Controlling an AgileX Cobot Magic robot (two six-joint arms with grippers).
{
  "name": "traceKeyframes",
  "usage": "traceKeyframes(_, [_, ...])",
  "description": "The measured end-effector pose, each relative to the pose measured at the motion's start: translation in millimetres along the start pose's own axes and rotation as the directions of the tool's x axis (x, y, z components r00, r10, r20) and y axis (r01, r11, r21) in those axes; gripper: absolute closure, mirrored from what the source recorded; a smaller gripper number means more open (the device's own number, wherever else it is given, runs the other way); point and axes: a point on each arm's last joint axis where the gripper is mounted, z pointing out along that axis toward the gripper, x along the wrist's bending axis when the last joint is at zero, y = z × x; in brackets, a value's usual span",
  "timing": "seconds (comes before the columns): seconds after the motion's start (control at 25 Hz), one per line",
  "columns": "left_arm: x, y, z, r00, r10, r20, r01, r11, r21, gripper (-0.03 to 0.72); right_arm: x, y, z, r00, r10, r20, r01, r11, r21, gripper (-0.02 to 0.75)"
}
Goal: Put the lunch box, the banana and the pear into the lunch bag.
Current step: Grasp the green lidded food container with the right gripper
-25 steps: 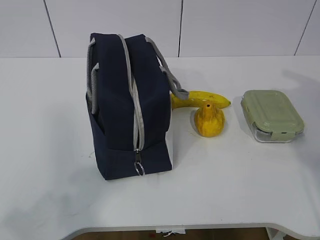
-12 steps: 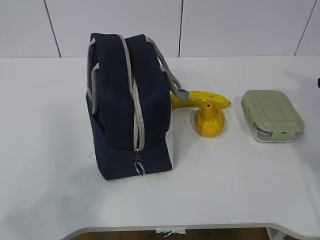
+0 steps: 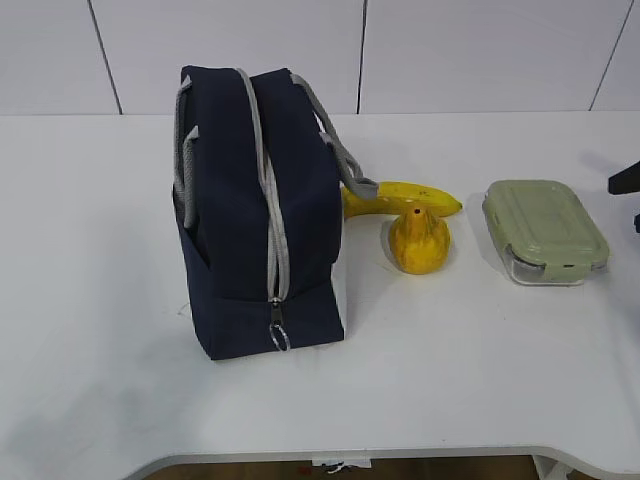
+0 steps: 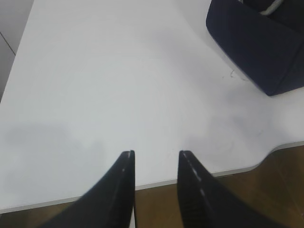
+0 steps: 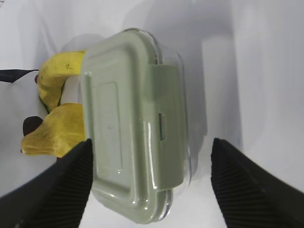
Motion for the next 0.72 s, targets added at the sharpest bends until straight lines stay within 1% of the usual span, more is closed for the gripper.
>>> traceKeyframes(0.24, [0.0,0,0,1.000,0.000,0.000,0.000,1.000,0.000,0.448,-15,-3,21,1.000,0.021,-0.017,-0.021,0.999,0.044,0.156])
traceKeyframes(0.48, [0.0,0,0,1.000,0.000,0.000,0.000,1.000,0.000,0.448,-7,-4,35,0.999,-0.044,-0.031,0.046,0.996,0.075,0.155])
traceKeyframes(0.72, [0.0,0,0,1.000,0.000,0.000,0.000,1.000,0.000,0.448,-1,-5,42,0.997,-0.073,-0.037,0.077,0.993,0.093,0.156])
